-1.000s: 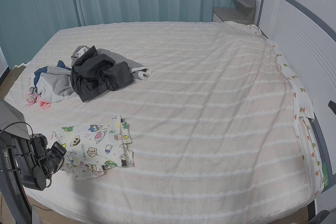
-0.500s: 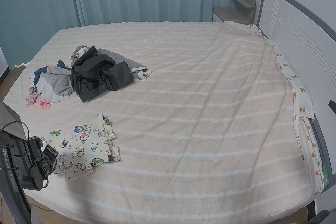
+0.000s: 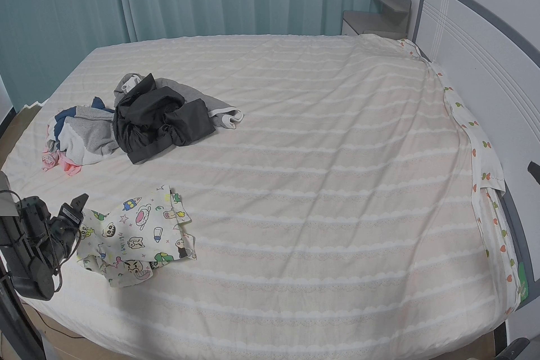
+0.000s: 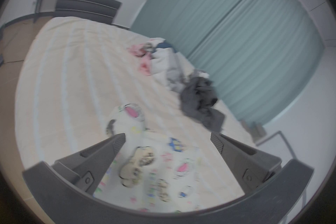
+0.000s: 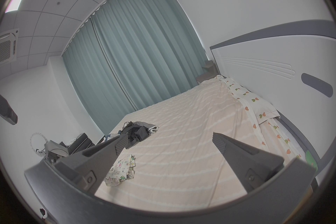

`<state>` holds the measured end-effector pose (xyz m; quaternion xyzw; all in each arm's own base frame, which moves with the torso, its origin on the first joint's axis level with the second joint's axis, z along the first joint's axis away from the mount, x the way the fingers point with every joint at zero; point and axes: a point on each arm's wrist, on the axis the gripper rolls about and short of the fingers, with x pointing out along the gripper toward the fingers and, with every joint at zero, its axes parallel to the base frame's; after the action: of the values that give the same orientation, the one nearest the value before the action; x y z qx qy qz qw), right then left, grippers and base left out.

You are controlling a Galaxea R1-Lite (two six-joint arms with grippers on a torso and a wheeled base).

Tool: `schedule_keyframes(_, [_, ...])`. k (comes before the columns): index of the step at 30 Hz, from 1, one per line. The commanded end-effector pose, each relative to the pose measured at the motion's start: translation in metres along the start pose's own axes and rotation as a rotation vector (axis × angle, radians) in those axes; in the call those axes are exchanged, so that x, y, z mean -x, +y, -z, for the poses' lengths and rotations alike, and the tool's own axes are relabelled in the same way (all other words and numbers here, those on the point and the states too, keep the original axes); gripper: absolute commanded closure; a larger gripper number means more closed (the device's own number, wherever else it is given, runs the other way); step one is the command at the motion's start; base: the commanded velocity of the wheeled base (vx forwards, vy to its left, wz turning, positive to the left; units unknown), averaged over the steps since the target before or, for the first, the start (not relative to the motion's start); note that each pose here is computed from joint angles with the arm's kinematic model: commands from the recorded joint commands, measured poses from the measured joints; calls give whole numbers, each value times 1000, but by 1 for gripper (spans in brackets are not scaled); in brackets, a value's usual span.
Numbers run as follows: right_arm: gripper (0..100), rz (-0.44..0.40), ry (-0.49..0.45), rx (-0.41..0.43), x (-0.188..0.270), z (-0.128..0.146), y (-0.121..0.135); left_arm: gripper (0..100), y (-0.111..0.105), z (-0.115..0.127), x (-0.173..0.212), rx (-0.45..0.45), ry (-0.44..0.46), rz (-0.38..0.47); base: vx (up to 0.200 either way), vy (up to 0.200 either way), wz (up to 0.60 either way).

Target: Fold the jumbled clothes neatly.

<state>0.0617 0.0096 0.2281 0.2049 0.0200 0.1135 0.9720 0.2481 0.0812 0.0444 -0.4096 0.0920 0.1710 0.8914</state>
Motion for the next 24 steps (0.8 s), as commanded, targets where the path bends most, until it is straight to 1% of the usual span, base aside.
schedule_keyframes(1, [0, -6, -11, 1, 2, -1, 1, 0, -63, -24, 66, -88, -27, 409, 0, 0, 0])
schedule_keyframes(4, [0, -7, -14, 3, 2, -2, 1, 0, -77, -18, 83, -143, 9, 520, 0, 0, 0])
schedule_keyframes(5, [0, -6, -12, 3, 2, -2, 1, 0, -78, -18, 84, -149, 10, 531, 0, 0, 0])
schedule_keyframes(6, [0, -7, -14, 3, 2, -2, 1, 0, -84, -15, 93, -184, 22, 580, 0, 0, 0])
schedule_keyframes(7, [0, -6, -12, 3, 2, -1, 1, 0, -87, -13, 97, -201, 29, 609, 0, 0, 0])
schedule_keyframes(8, [0, -6, -12, 3, 2, -1, 1, 0, -87, -13, 97, -201, 29, 609, 0, 0, 0])
schedule_keyframes(9, [0, -9, -18, 5, 3, -2, 1, 0, -93, -7, 110, -233, 46, 668, 0, 0, 0])
schedule_keyframes(14, [0, -22, -40, 18, 9, -3, 3, 0, -103, 13, 145, -274, 126, 828, 0, 0, 0])
schedule_keyframes(15, [0, -22, -40, 18, 9, -3, 3, 0, -103, 13, 145, -274, 126, 828, 0, 0, 0])
schedule_keyframes(16, [0, -28, -54, 22, 14, -3, 3, 0, -108, 19, 160, -282, 176, 892, 0, 0, 0])
schedule_keyframes(17, [0, -32, -64, 24, 18, -3, 4, 0, -108, 21, 166, -287, 201, 908, 0, 0, 0])
schedule_keyframes(18, [0, -34, -70, 24, 19, -3, 4, 0, -108, 21, 170, -289, 207, 916, 0, 0, 0])
schedule_keyframes(20, [0, -41, -87, 30, 26, -1, 4, 0, -107, 26, 185, -332, 259, 965, 0, 0, 0])
schedule_keyframes(21, [0, -43, -88, 35, 31, 2, 3, 0, -106, 28, 189, -355, 274, 981, 0, 0, 0])
schedule_keyframes(22, [0, -38, -80, 46, 37, 11, 0, 0, -103, 30, 197, -401, 293, 996, 0, 0, 0])
schedule_keyframes(24, [0, -28, -58, 66, 43, 22, -4, 0, -97, 32, 202, -449, 317, 996, 0, 0, 0])
